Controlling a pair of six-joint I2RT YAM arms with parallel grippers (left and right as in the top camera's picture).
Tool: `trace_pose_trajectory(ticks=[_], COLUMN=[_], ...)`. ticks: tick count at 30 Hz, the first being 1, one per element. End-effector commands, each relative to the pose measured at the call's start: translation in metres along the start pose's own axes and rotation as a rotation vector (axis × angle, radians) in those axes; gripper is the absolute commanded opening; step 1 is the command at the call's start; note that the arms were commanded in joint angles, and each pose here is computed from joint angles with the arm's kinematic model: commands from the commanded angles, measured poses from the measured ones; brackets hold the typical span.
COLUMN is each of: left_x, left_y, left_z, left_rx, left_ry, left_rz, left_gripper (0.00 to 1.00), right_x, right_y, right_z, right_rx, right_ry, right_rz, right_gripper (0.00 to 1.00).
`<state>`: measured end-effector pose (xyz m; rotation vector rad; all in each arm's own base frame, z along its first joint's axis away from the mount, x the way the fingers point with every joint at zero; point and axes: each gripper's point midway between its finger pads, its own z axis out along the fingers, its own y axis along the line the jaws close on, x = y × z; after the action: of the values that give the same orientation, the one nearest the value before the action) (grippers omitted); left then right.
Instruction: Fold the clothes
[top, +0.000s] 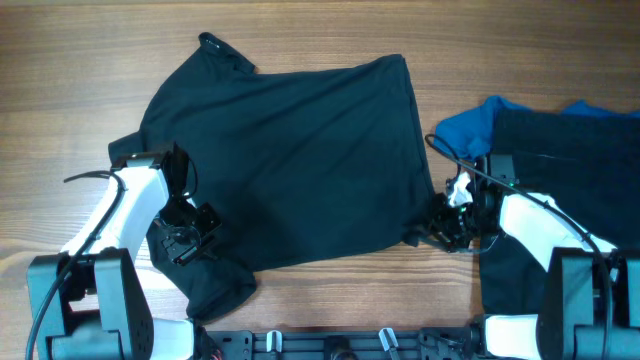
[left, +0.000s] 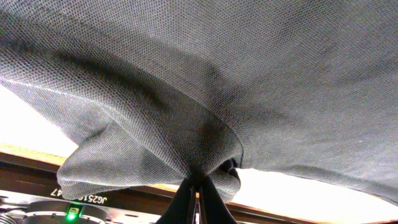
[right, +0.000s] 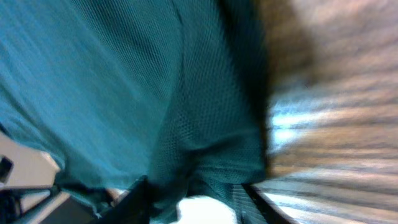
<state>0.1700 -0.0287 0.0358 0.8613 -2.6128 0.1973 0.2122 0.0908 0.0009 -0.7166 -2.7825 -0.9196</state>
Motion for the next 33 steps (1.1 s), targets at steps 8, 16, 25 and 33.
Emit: trace_pose_trajectory(ticks=[8,16,25,33], left_x=[-0.007,-0.040,-0.010,-0.012], left_y=[-0.002,-0.009,0.002,-0.005], left_z=[-0.027,-0.062,-0.050,-0.051], left_rx=[0.025,0.075,0.038,0.076], left_ry=[-0.092,-0.285,-0.153,-0.157], left_rz=[0.023,0.022,-0.002,0.010], left_gripper=[0.04,0.04,0.61,0.66], right_x=[0.009,-0.032,-0.009,-0.006], right_y=[-0.001,0.045,-0.013,-0.014], right_z=[-0.019,-0.060,-0.036,0.003], right_rx=[0.104,0.073,0.237,0.097], right_ry=[0.056,-0.098,-0.055,-0.025], right_rz=[-0.021,-0.077,0.097,-0.066], right_gripper=[0.04,0.04,0.74,0.61])
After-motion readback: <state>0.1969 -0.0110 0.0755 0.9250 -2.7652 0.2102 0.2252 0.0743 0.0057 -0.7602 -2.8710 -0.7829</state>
